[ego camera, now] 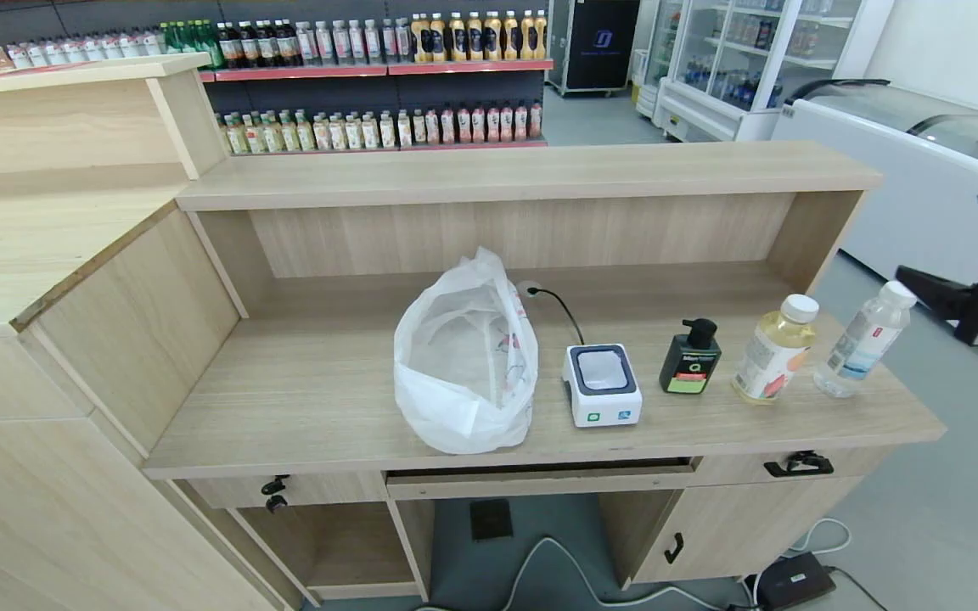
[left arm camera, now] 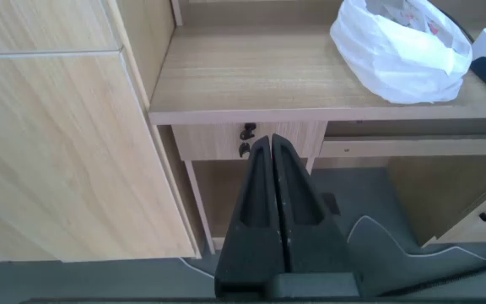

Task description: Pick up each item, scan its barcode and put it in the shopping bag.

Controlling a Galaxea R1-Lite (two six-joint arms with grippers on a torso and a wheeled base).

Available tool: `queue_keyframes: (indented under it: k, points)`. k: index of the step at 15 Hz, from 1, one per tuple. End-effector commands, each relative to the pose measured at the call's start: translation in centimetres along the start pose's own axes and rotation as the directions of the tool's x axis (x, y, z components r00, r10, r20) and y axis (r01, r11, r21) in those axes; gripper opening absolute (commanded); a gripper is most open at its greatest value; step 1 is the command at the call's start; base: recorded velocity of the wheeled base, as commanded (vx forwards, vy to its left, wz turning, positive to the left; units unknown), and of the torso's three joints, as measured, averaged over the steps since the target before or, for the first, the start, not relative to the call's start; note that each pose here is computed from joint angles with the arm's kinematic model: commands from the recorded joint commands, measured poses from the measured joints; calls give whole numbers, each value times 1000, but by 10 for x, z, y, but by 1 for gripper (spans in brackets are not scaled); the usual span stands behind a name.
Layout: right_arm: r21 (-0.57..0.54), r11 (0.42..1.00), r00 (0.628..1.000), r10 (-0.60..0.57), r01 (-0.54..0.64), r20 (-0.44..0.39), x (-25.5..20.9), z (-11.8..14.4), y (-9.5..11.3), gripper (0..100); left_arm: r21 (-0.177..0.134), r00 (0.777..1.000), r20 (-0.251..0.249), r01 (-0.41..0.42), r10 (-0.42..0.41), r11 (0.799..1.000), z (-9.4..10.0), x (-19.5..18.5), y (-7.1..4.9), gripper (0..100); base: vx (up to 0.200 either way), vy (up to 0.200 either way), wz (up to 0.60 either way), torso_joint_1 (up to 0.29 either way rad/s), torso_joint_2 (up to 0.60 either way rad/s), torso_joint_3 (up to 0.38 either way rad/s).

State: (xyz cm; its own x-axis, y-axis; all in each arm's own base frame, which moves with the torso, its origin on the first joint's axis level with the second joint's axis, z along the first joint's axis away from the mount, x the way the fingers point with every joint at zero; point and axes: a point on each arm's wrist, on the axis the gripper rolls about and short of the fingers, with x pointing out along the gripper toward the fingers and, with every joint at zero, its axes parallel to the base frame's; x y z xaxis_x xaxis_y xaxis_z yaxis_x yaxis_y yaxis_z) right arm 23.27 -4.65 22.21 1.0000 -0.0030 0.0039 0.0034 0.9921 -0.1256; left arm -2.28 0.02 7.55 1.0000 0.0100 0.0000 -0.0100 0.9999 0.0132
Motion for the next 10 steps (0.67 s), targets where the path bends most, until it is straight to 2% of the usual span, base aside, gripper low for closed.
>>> queue_keyframes:
  k: [1, 3, 6, 10]
  points:
    - [-39, 990, 982, 130, -137, -138, 60, -61, -16, 100, 1, 1000, 0, -1, 1, 1000, 0, 0, 0, 0, 0, 0, 0, 0, 0, 0]
    - [-86, 971, 967, 210, -223, -145, 80, -72, -12, 100, -1, 1000, 0, -1, 1, 1000, 0, 0, 0, 0, 0, 0, 0, 0, 0, 0]
    - [-92, 955, 951, 268, -284, -154, 101, -81, 2, 100, 1, 1000, 0, -1, 1, 1000, 0, 0, 0, 0, 0, 0, 0, 0, 0, 0]
    - [-86, 905, 905, 403, -416, -135, 123, -86, 31, 100, 1, 1000, 0, -1, 1, 1000, 0, 0, 0, 0, 0, 0, 0, 0, 0, 0]
